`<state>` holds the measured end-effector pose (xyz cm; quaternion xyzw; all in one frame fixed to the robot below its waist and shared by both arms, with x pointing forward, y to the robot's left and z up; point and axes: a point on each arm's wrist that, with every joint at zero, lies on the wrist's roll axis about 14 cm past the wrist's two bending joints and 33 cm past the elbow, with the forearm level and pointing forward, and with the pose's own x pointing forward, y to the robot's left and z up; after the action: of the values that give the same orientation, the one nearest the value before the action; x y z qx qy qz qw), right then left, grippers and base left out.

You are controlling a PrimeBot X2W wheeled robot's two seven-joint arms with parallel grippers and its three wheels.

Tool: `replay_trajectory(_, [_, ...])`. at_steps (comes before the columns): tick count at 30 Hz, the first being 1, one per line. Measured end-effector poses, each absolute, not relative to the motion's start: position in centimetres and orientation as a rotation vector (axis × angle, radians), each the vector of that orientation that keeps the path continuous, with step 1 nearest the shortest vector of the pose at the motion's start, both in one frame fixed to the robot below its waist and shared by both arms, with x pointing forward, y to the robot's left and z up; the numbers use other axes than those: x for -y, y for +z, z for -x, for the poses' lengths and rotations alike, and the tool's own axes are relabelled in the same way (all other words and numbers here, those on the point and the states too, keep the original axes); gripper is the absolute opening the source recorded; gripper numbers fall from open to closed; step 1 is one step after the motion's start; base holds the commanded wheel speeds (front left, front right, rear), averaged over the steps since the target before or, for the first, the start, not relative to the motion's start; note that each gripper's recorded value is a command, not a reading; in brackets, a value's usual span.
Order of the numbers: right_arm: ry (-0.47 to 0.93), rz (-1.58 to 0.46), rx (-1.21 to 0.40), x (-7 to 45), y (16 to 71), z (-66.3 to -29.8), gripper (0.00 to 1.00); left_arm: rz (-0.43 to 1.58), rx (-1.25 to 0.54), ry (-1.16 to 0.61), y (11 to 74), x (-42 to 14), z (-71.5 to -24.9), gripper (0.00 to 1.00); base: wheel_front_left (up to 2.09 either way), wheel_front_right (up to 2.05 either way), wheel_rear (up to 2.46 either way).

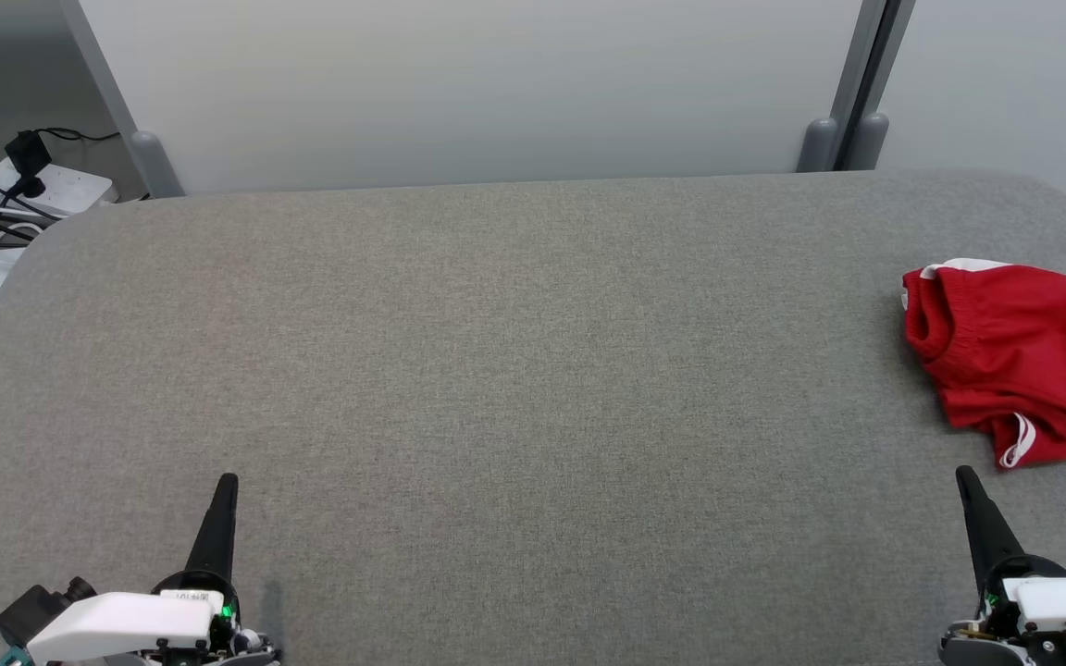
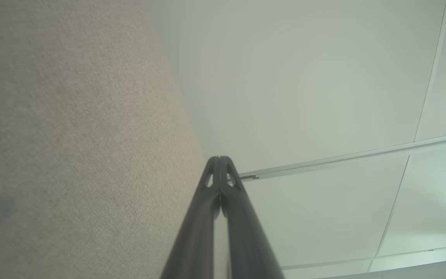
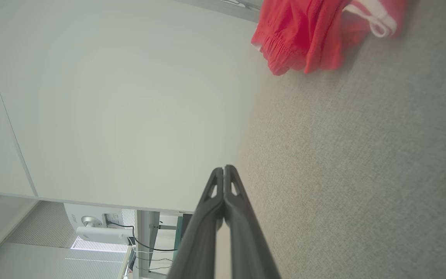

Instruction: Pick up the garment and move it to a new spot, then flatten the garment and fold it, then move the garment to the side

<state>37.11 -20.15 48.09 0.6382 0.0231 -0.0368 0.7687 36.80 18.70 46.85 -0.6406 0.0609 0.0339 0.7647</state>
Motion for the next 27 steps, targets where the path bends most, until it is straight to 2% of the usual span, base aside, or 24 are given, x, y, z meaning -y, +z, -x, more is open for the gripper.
replay_trajectory(16, [-0.083,-1.567,-0.043,20.5,48.09,-37.48,0.0,1.563,-0.092,0.057,47.69,-18.99,-37.32,0.0,0.0,0.0,0.0])
replay_trajectory(27, [-0.086,-1.577,-0.041,20.54,48.09,-37.51,0.0,1.572,-0.091,0.058,47.69,-19.0,-37.32,0.0,0.0,0.0,0.0])
